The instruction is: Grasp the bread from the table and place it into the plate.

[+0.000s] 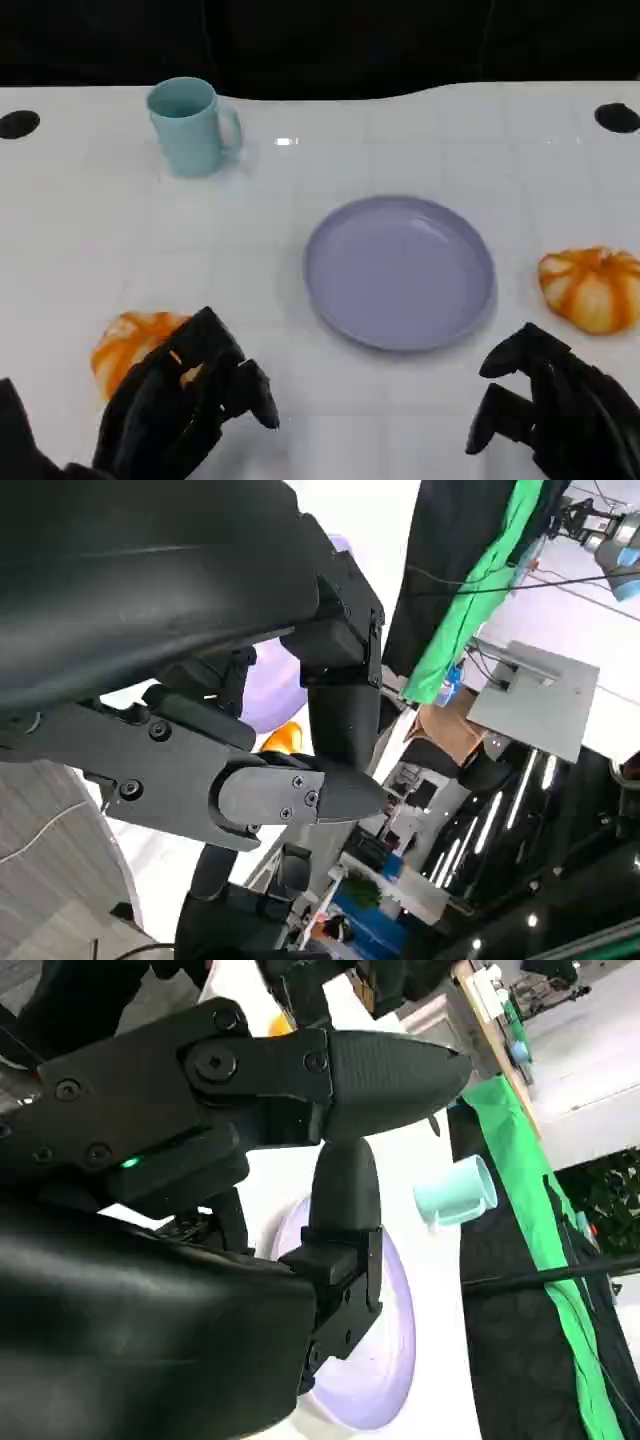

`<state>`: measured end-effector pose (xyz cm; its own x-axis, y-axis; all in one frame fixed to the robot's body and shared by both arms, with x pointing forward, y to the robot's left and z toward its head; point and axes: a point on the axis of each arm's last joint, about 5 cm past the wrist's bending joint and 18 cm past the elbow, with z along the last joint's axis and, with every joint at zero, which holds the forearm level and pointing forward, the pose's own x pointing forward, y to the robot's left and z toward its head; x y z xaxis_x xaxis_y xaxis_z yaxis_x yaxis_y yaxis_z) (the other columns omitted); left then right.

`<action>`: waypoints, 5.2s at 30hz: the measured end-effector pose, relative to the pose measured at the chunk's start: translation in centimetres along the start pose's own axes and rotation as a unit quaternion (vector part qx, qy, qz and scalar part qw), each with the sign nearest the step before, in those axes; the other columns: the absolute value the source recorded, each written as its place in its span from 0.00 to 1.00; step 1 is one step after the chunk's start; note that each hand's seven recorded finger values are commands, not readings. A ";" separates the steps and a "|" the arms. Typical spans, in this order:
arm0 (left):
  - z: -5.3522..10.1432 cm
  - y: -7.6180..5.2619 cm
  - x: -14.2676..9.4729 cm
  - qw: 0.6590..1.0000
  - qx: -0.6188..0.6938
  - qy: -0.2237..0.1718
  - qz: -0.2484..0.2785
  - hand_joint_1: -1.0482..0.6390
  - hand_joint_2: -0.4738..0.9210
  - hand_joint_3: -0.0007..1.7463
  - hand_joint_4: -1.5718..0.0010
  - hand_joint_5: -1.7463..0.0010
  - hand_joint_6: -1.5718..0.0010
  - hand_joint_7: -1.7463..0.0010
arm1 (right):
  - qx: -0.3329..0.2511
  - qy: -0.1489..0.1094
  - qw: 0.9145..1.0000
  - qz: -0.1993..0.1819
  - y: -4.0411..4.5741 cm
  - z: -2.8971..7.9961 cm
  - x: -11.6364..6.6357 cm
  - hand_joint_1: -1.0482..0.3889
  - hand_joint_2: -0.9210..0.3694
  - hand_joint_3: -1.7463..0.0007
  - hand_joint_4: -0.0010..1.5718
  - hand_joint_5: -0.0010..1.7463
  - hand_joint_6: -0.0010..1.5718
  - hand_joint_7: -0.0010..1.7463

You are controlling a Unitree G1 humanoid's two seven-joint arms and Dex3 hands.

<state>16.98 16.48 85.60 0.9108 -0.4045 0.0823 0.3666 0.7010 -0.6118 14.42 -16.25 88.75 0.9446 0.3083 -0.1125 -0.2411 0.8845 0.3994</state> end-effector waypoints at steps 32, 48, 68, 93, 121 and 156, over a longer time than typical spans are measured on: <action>0.3 0.1 -0.1 1.000 0.030 -0.004 0.001 0.28 1.00 0.17 0.62 0.05 0.63 0.26 | 0.001 0.000 1.000 -0.002 0.06 0.0 0.1 0.37 0.00 0.74 0.38 1.00 0.25 0.96; 2.5 -0.1 -0.3 0.955 0.293 -0.035 0.024 0.33 1.00 0.05 0.78 0.45 0.66 0.88 | 0.001 -0.001 1.000 -0.001 0.09 0.0 0.0 0.37 0.00 0.74 0.39 1.00 0.25 0.96; 6.9 -2.1 -0.4 0.752 0.659 0.009 0.016 0.31 0.98 0.00 0.91 0.74 0.79 1.00 | -0.001 -0.003 1.000 0.000 0.16 0.1 0.0 0.37 0.00 0.73 0.39 1.00 0.25 0.96; 7.9 -4.4 0.6 0.489 0.855 0.168 0.043 0.33 0.97 0.00 0.99 0.89 0.85 1.00 | -0.001 -0.001 1.000 0.000 0.25 0.3 -0.1 0.37 0.00 0.71 0.38 1.00 0.25 0.97; 5.0 0.6 5.5 0.488 0.836 0.252 0.018 0.34 0.96 0.00 0.98 0.94 0.91 1.00 | 0.000 0.001 1.000 -0.002 0.22 0.2 -0.3 0.36 0.00 0.72 0.39 1.00 0.25 0.97; 3.7 4.3 6.5 0.602 0.784 0.136 0.062 0.49 0.99 0.21 0.50 0.00 0.61 0.00 | 0.004 -0.001 1.000 0.001 0.18 0.3 -0.3 0.36 0.00 0.73 0.40 1.00 0.25 0.97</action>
<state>25.17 19.00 86.39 0.9630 -0.2242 -0.1495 0.2214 0.3423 0.9131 14.16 -16.29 89.12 0.9448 0.3088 -0.1091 -0.2412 0.8814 0.4062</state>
